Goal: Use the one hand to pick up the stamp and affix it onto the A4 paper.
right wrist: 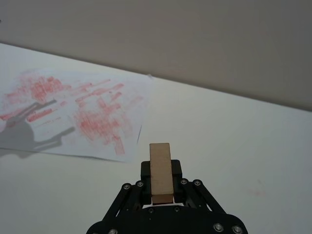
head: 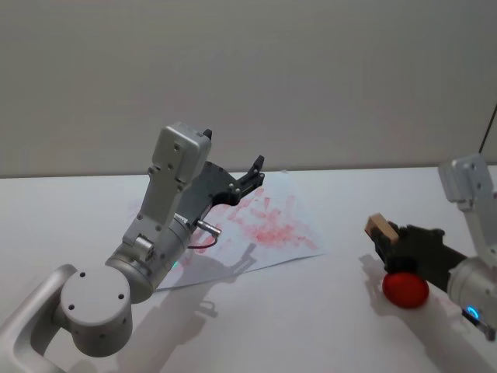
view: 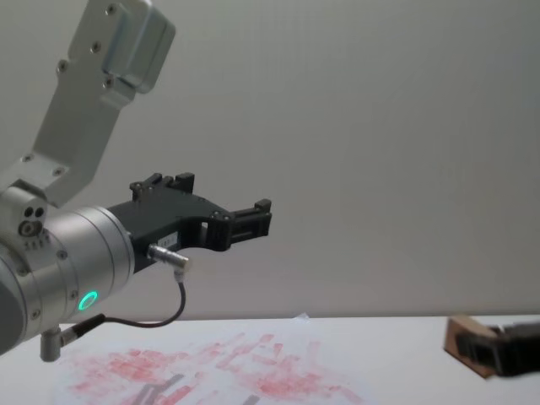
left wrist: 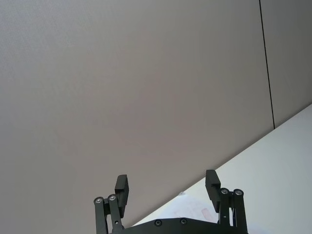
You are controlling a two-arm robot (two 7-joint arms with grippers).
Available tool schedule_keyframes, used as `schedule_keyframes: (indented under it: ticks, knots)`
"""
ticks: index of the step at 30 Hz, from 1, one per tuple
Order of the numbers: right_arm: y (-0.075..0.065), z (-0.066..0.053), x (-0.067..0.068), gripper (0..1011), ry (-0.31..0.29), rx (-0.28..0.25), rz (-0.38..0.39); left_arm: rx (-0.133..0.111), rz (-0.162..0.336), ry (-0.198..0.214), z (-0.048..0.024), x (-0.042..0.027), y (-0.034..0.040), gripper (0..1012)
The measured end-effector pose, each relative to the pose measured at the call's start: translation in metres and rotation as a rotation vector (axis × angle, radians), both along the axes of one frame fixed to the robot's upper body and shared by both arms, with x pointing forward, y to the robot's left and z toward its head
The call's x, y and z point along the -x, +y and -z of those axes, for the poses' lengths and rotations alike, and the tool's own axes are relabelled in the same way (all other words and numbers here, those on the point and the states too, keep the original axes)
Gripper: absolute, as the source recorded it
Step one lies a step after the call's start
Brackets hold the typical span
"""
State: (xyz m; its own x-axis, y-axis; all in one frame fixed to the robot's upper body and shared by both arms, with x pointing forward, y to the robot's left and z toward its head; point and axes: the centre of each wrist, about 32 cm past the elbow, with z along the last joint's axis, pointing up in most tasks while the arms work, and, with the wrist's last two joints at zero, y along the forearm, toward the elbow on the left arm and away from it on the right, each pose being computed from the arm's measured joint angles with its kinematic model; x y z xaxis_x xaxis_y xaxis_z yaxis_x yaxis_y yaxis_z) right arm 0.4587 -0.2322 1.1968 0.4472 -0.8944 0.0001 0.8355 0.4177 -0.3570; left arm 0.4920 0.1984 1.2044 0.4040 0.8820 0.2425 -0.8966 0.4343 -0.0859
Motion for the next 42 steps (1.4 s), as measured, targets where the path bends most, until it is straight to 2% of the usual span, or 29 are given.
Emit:
schedule_keyframes:
  ticks: [12,32,35,40,42]
  knots:
    - [-0.011,0.009,0.017,217,0.097,0.031,0.036,0.0,0.0,0.0,0.0,0.0,0.0,1001]
    - [-0.014,0.014,0.021,220,0.136,0.068,0.06,0.0,0.0,0.0,0.0,0.0,0.0,1001]
    - [-0.014,0.014,0.022,290,0.137,0.07,0.061,0.0,0.0,0.0,0.0,0.0,0.0,1001]
    - [-0.014,0.015,0.022,474,0.14,0.075,0.063,0.0,0.0,0.0,0.0,0.0,0.0,1001]
    - [-0.014,0.015,0.022,507,0.14,0.076,0.064,0.0,0.0,0.0,0.0,0.0,0.0,1001]
